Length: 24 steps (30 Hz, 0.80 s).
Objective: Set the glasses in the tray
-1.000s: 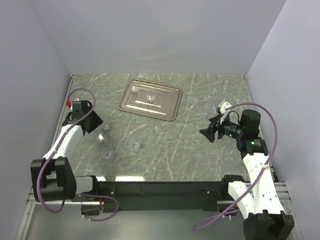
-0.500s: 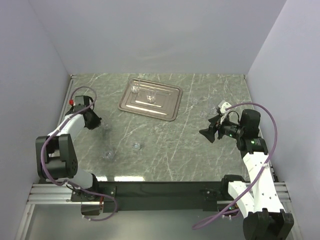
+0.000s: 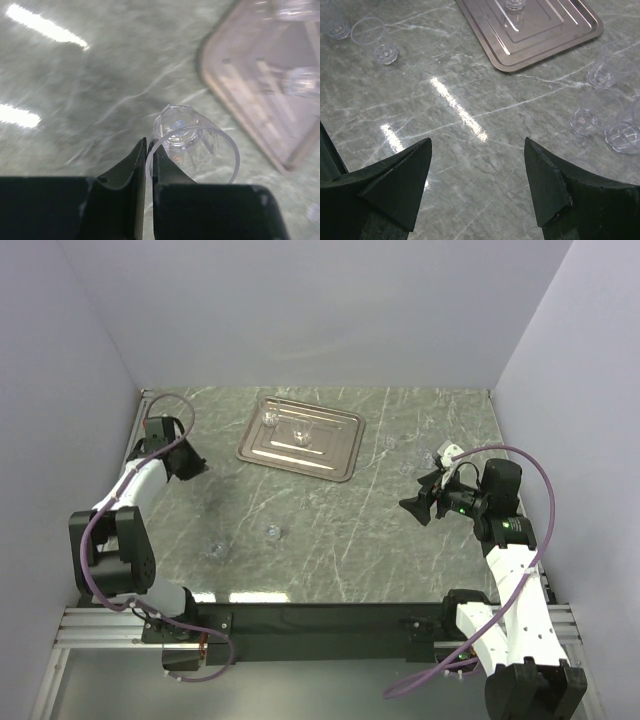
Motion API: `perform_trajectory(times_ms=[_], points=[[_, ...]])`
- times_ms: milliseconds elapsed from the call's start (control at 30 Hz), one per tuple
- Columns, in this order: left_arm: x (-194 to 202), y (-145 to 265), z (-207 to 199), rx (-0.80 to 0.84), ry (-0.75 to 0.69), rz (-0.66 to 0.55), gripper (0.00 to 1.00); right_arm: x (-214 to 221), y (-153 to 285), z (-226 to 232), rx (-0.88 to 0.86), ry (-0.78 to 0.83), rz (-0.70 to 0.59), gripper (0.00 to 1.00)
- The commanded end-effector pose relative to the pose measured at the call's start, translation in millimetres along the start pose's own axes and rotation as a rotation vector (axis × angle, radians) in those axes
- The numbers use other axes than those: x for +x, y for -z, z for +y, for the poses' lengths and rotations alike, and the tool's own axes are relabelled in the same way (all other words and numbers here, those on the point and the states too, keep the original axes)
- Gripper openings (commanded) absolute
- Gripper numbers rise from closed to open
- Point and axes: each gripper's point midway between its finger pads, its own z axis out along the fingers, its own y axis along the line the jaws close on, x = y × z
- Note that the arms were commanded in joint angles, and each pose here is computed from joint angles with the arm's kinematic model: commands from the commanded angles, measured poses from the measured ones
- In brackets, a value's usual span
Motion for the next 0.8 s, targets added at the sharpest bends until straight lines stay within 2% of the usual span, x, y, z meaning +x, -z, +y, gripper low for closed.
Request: perform_trajectory(times_ms=[0, 300, 367, 633, 767], points=[[-35, 6, -55, 0.207, -0.059, -0.043, 0.01, -14, 5, -2, 0.015, 0.049, -0.033, 0.81], [-53, -32, -108, 0.215, -0.130, 0.002, 0.01, -13, 4, -2, 0.012, 0.052, -0.030, 0.81], [-54, -36, -130, 0.235, -0.156, 0.002, 0.02, -12, 4, -2, 0.013, 0.052, -0.028, 0.81], [-41, -86, -150, 0.189, -0.180, 0.079, 0.05, -11, 4, -3, 0.015, 0.048, -0.025, 0.81], [-40, -103, -160, 0.174, -0.195, 0.088, 0.10, -10, 3, -4, 0.015, 0.046, -0.021, 0.81]])
